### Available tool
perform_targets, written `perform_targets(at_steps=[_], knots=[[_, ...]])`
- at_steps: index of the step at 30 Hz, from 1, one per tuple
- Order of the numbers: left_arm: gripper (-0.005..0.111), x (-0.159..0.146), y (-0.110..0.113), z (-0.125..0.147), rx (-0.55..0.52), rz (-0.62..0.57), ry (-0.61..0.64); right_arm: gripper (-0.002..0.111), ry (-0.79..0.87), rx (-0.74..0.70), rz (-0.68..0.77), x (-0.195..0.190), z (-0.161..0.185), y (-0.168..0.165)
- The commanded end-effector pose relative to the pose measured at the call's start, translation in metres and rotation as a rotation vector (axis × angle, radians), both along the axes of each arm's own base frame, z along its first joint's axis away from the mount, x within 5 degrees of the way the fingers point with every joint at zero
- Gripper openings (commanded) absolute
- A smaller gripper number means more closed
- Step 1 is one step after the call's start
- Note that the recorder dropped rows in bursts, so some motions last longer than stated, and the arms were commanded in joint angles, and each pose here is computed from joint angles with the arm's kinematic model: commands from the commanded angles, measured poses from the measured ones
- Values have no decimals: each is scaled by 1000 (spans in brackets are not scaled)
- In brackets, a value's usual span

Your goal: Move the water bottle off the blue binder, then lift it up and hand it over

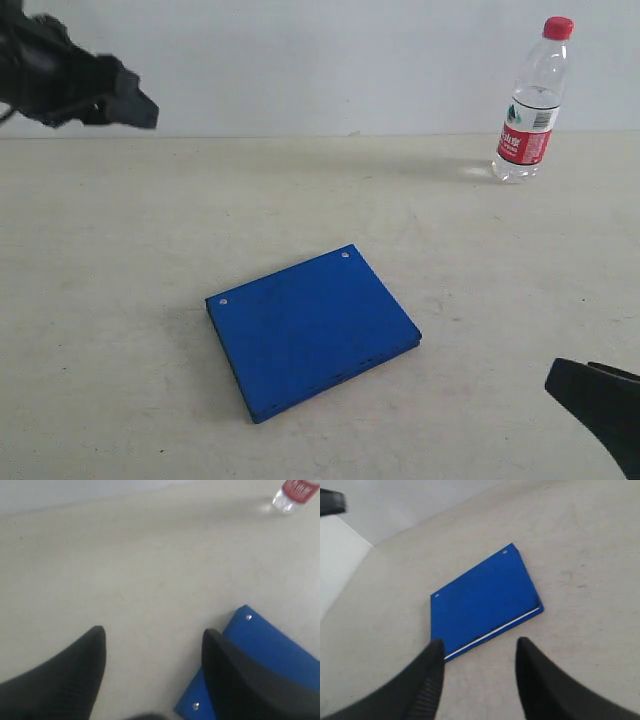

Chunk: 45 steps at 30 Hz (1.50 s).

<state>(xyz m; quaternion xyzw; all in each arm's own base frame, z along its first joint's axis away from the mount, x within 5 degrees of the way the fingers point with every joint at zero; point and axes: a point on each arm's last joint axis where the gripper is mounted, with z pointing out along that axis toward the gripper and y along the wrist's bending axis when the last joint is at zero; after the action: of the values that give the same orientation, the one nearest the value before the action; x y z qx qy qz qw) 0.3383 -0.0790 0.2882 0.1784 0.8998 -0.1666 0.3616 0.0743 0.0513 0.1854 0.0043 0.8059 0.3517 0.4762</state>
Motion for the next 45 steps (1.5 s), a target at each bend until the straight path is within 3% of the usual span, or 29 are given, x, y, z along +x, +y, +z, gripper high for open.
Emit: perform_targets(at_steps=[1, 7, 10, 15, 25, 29, 34, 42, 45], knots=[[53, 24, -5, -65, -8, 14, 155, 63, 52, 76, -8, 5, -1, 2], [53, 36, -16, -118, -61, -85, 246, 62, 237, 197, -54, 20, -11, 3], [53, 38, -22, -131, -120, -114, 261, 62, 310, 166, -55, 31, -21, 3], [53, 38, -29, -133, -188, -190, 244, 62, 429, 229, 33, 66, -28, 13], [53, 36, -31, -133, -164, -271, 209, 62, 601, 362, 199, 120, -81, 28], [53, 35, -31, -132, -163, -295, 204, 62, 614, 412, 234, 131, -99, 42], [53, 29, -34, -131, -177, -375, 214, 62, 601, 371, 342, 150, -113, 80], [53, 27, -33, -151, -144, -415, 276, 61, 608, 327, 272, 164, -115, 111], [53, 31, -32, -148, -122, -385, 242, 33, 337, 102, 404, 168, -101, 111]])
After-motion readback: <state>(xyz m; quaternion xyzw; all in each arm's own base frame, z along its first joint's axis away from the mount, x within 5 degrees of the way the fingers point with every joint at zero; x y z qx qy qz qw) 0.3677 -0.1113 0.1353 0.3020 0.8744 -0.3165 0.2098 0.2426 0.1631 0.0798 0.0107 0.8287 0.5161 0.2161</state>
